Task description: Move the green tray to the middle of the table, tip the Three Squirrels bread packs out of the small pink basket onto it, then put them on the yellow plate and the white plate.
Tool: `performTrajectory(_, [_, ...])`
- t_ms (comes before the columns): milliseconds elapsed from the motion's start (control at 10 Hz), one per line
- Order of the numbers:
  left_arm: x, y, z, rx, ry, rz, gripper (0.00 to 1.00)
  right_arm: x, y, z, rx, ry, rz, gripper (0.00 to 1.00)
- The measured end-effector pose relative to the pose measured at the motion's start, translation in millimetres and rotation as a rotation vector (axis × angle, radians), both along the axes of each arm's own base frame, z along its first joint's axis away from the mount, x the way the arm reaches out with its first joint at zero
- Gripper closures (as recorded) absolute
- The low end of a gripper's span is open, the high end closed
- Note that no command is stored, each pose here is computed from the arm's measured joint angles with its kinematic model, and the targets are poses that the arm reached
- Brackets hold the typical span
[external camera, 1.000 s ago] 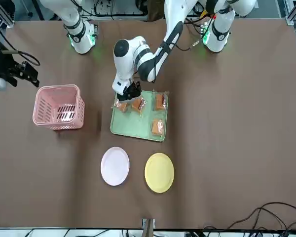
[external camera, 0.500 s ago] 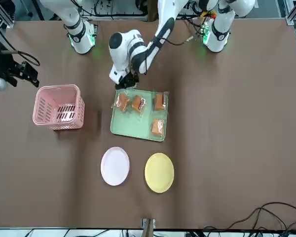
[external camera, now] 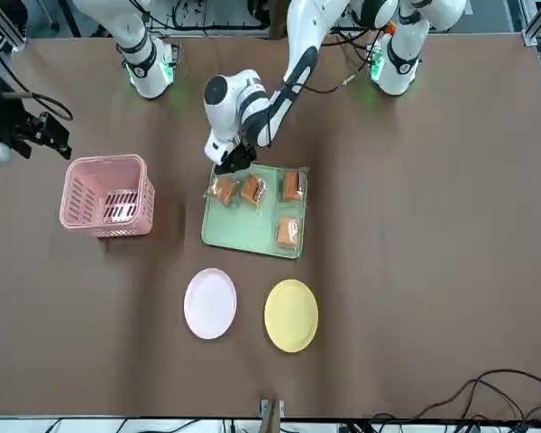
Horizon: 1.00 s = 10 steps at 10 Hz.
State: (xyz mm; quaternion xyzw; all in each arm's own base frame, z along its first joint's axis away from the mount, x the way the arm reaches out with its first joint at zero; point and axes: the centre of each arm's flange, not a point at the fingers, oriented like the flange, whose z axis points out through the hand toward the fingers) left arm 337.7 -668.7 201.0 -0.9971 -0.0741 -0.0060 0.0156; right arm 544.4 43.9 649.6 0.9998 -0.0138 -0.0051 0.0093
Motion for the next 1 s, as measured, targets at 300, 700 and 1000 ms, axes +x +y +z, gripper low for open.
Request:
performTrajectory(300, [4, -1, 1, -0.020, -0.013, 0.003, 0.00, 0, 0, 0, 0.000, 0.000, 0.000, 0.03])
performTrajectory(700, [45, 16, -2, -0.034, -0.076, 0.050, 0.00, 0, 0, 0, 0.000, 0.000, 0.000, 0.03])
performTrajectory(1000, [56, 21, -15, -0.057, -0.098, 0.060, 0.00, 0, 0, 0, 0.000, 0.000, 0.000, 0.03])
